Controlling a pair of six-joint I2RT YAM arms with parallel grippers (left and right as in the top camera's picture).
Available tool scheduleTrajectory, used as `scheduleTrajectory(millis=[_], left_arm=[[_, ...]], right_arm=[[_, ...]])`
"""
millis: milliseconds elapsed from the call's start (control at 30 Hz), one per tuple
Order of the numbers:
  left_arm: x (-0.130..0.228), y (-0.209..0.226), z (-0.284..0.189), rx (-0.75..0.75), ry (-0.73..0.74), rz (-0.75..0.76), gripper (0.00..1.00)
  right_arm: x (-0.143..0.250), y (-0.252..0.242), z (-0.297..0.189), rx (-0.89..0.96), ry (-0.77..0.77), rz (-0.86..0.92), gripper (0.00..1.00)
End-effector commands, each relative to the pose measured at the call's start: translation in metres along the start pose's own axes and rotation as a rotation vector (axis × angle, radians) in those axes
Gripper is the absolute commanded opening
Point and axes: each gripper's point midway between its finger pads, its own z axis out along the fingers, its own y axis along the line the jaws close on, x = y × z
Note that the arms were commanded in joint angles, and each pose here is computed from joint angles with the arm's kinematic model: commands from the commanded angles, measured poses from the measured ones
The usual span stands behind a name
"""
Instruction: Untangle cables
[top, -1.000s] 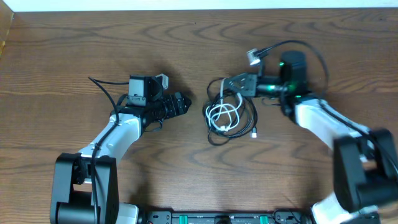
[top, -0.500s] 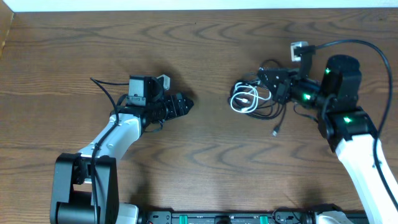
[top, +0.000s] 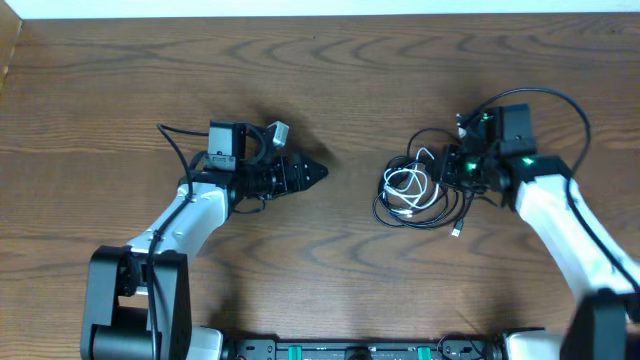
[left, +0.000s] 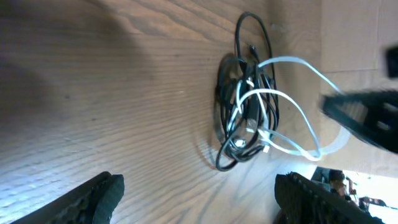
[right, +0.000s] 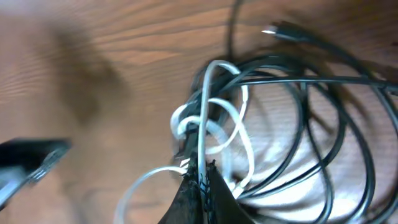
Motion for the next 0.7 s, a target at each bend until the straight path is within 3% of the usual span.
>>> scheduleTrajectory(millis=[0,167,367,667], left_arm=[[0.008,-0.019,0.006,0.05,0.036,0.056,0.84],[0.017,-0.026,0.017,0.032,0.059,0.096,0.84],[0.015,-0.016,0.023,-0.054,0.037,0.115,0.84],[0.006,0.002,0.021,-0.162,-0.013,0.117,0.84]], right_arm=[[-0.001,-0.029,0.024,0.102,0.025,0.042,0.01],[0.014,-0.069,0.046,0.253,0.094,0.098,0.01],[0.025,-0.11,0.027,0.5,0.103,0.103,0.02],[0.014,-0.128,0.008,0.653,0.055,0.079,0.5]])
